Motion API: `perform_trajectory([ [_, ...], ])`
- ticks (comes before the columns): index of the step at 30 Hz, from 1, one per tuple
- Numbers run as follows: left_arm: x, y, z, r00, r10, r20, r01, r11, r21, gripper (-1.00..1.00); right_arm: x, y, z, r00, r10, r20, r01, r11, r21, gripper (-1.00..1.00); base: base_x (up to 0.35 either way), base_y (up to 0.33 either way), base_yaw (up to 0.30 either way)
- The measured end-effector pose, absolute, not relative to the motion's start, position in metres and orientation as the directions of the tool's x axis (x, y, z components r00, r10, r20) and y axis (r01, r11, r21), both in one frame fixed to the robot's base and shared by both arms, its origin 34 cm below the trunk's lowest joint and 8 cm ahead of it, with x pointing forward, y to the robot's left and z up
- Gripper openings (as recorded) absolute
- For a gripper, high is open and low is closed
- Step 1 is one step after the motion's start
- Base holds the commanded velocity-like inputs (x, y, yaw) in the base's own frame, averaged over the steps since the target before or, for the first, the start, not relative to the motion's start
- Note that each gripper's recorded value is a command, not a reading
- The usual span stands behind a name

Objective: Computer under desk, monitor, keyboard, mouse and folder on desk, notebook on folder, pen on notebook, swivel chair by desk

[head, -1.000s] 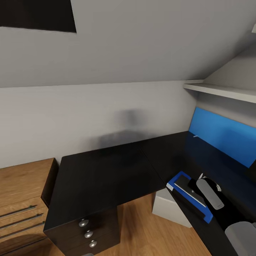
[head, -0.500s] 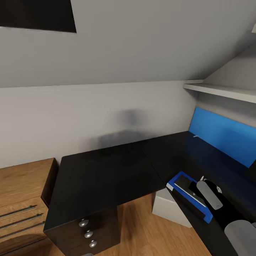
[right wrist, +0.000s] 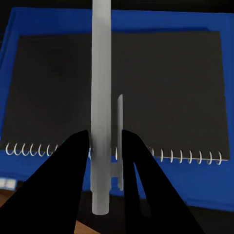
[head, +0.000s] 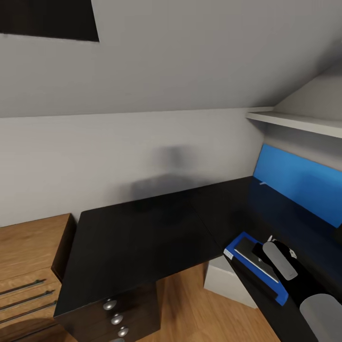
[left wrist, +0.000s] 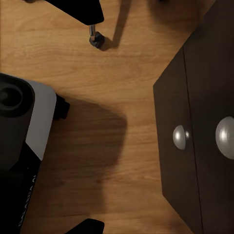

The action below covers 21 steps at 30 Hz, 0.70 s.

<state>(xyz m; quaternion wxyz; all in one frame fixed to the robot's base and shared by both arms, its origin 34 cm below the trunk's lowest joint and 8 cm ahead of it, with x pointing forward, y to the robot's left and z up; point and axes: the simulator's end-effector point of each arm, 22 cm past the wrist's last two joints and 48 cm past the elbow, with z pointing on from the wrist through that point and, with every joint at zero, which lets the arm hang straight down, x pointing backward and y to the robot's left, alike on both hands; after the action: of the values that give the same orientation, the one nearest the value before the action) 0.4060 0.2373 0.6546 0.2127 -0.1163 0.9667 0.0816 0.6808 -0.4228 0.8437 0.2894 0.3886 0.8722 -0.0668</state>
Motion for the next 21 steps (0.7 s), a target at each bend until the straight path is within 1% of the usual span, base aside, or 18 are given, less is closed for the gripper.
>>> perform_trajectory([
  [14,0.406,0.237,0.655,-0.883,-0.19,-0.43,-0.26,0.96,0.108,1.0,0.679,-0.436,0.834,-0.518,0.651,-0.555,0.742,0.664,0.086,-1.0,0.008,0.0,0.0],
  [21,0.406,0.237,0.655,-0.883,-0.19,-0.43,-0.259,0.96,0.108,1.0,0.686,-0.438,0.833,-0.519,0.636,-0.571,0.726,0.681,0.099,-1.0,0.0,0.0,0.0],
])
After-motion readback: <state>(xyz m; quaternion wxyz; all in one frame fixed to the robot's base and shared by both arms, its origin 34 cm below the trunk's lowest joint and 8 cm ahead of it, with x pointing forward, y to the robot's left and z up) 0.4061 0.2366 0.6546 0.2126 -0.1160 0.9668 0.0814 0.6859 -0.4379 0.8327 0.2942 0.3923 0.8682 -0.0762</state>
